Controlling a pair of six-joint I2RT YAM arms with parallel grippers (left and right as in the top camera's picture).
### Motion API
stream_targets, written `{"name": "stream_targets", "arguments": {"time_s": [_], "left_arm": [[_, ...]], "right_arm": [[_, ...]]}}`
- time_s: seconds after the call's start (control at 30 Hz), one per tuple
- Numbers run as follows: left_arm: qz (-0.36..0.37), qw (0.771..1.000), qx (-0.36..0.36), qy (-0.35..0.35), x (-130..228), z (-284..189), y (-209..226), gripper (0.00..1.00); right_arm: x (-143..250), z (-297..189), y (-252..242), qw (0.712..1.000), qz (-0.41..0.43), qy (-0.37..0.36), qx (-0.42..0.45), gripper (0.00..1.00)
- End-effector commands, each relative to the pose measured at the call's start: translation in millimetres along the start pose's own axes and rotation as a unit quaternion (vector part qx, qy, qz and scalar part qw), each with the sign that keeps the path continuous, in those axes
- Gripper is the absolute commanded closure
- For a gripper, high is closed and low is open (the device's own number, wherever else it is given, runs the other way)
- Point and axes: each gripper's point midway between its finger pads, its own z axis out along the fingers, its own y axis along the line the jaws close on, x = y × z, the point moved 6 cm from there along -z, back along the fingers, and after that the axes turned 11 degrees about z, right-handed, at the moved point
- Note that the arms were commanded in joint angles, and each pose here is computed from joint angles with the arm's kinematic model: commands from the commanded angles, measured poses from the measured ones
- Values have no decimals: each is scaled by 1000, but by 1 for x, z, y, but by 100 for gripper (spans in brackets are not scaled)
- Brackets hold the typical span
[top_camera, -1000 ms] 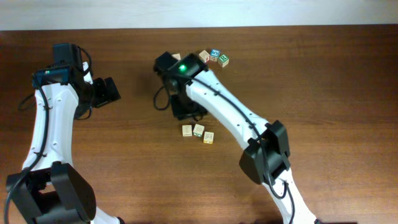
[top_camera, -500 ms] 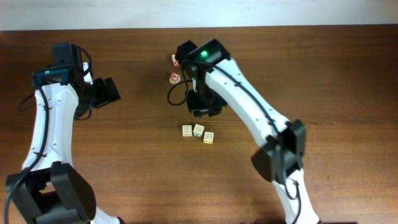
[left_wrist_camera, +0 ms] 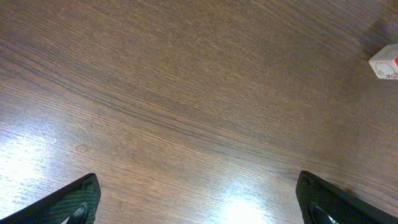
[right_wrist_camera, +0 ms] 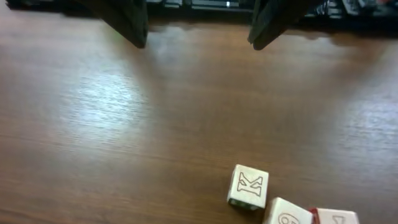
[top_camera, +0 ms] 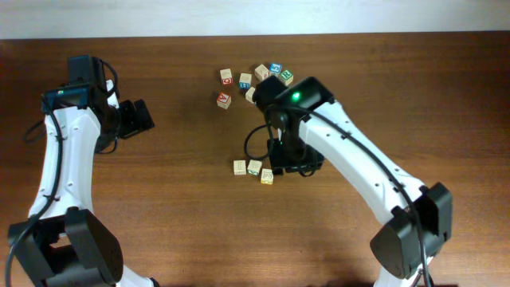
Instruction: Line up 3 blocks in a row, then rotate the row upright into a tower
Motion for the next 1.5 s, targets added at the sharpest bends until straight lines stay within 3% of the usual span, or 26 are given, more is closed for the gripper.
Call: {"name": "stream_targets", "arguments": {"time_s": [0.0,0.07,0.17,0.57,1.2,1.47], "left_arm": [[8,1000,-1,-5,-3,-2,-1,1],[8,1000,-1,-5,-3,-2,-1,1],[8,1000,-1,-5,-3,-2,-1,1],[8,1000,-1,-5,-3,-2,-1,1],[8,1000,-1,-4,-3,-2,-1,1],[8,1000,-1,-4,-3,-2,-1,1]], "right_arm": [[-1,8,3,1000,8,2,-19,46],[-3,12,5,1000,11,-1,-22,39],[-2,28,3,999,35,10,-12,39],[11,108,10,995,59,52,-63,57],[-6,126,28,994,83,-23,-66,64],[-19,144,21,991,108,5,-77,67]]}}
